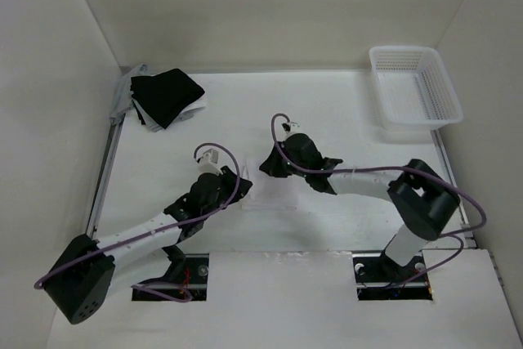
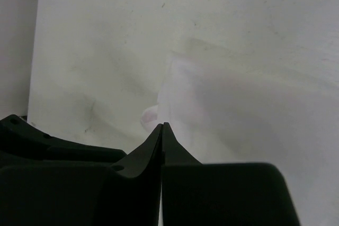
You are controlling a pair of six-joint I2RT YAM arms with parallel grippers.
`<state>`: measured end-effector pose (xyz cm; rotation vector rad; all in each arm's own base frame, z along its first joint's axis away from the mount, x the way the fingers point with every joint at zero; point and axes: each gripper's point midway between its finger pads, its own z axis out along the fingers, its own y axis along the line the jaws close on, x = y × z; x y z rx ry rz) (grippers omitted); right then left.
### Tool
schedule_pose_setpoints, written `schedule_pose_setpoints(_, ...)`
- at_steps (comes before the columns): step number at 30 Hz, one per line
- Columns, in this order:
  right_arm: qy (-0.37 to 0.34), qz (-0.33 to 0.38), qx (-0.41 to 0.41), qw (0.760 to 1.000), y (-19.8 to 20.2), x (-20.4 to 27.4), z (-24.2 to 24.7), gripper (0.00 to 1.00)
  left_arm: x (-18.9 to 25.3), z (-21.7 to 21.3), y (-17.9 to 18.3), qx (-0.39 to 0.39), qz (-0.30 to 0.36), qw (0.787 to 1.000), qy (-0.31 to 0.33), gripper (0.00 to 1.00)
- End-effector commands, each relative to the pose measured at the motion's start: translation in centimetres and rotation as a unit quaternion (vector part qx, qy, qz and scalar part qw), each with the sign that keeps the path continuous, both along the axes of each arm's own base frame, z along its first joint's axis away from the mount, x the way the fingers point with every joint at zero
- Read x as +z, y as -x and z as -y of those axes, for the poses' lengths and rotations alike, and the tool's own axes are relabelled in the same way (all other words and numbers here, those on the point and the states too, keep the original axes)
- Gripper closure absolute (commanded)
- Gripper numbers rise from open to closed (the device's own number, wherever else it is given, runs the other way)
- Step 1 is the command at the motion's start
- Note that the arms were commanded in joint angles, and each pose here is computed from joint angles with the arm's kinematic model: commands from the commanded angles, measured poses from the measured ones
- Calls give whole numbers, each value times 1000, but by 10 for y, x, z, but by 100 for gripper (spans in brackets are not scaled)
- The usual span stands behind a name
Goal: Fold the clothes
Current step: Fold the tank top
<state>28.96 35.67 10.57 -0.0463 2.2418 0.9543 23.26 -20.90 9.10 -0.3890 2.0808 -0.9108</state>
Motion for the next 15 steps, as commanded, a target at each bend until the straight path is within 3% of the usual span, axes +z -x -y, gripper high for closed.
schedule_pose_setpoints(1, -108, 2, 61, 992, 1, 24, -40, 99, 25, 13, -22, 11, 56, 998, 22, 78)
schedule_pose_setpoints(15, -124, -42, 40, 991, -41, -25, -68, 98, -60, -3, 8, 0, -47, 998, -47, 84)
